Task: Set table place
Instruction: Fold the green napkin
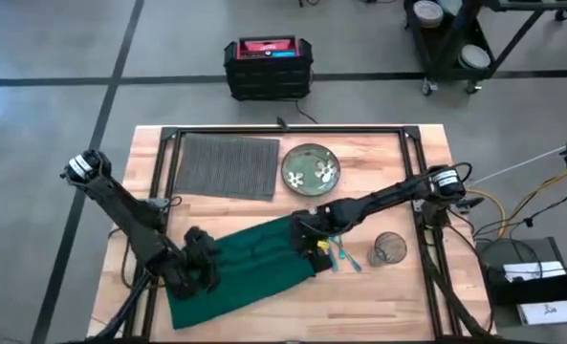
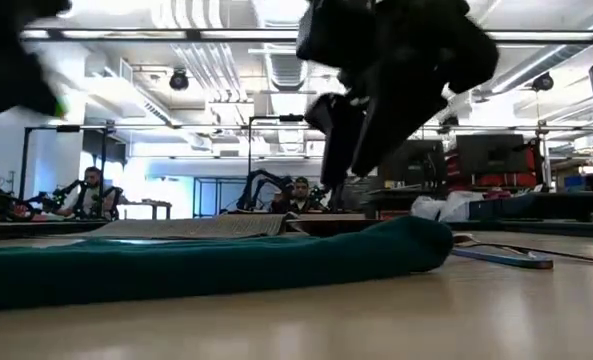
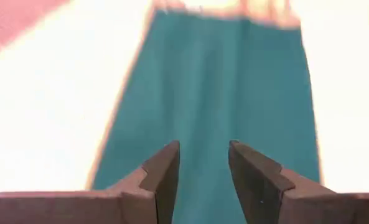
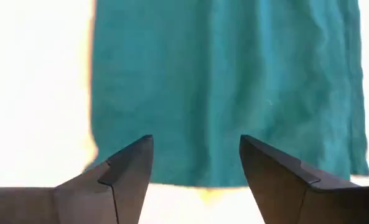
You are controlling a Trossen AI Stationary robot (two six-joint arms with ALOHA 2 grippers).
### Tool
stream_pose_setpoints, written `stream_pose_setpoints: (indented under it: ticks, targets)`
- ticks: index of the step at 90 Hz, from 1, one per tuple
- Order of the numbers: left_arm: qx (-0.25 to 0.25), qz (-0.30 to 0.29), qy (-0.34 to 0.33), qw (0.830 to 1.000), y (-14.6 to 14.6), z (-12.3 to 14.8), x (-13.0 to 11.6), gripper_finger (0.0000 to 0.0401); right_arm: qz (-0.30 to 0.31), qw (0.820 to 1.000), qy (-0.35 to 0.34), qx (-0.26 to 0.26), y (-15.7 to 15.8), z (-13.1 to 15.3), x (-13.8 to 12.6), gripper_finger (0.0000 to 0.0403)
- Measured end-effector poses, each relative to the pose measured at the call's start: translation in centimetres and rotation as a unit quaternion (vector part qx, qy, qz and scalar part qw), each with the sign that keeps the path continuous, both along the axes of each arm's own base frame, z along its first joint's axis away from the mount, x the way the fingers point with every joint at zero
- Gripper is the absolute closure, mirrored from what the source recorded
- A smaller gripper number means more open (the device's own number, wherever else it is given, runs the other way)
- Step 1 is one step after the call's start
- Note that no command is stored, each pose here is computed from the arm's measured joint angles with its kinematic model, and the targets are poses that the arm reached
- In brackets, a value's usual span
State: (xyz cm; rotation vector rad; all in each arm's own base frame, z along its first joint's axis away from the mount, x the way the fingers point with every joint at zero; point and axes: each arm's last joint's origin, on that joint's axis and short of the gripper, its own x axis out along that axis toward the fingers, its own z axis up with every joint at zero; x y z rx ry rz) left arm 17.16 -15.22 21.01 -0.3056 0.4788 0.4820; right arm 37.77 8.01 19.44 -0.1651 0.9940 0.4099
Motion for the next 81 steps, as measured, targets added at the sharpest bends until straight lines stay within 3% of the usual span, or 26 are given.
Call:
stream_pose_setpoints:
  ticks: [7, 13, 22, 29, 40, 51, 68, 81]
  targets:
    - [0.069, 0.004, -0.028, 0.997, 0.4, 1.1, 1.2, 0.0254, -0.005, 1.0, -0.022, -0.003, 0.4, 0.1, 0.3, 0.0162]
    - [0.094, -0.039, -0.013, 0.995, 0.2, 2.3, 2.7, 0.0236, -0.009, 0.999, -0.042, -0.002, 0.7, 0.4, 0.5, 0.0155]
    - [0.052, -0.148, 0.03, 0.987, -0.7, 4.7, 4.8, 0.0206, -0.009, 0.999, -0.032, 0.01, 1.7, 1.1, 0.0, 0.0145]
    - [-0.008, -0.182, 0.089, 0.979, -1.8, 5.9, 5.7, 0.0191, -0.004, 1.0, -0.026, 0.016, 2.8, 1.6, -0.5, 0.0139]
    - [-0.073, -0.171, 0.226, 0.956, -5.2, 6.3, 5.2, 0.0188, 0.015, 1.0, -0.014, 0.018, 4.8, 1.6, -1.4, 0.0132]
    - [-0.086, -0.157, 0.322, 0.93, -10.1, 5.4, 4.1, 0.0197, 0.04, 0.999, -0.017, 0.016, 6.7, 1.6, -2.1, 0.0128]
    - [-0.086, -0.118, 0.415, 0.898, -16.7, 2.4, 2.5, 0.0214, 0.023, 0.998, -0.037, -0.037, 8.4, 1.5, -2.8, 0.0135]
    - [-0.091, -0.095, 0.448, 0.884, -20.3, -0.2, 0.7, 0.0226, 0.008, 0.998, -0.036, -0.043, 8.5, 1.3, -3.0, 0.0144]
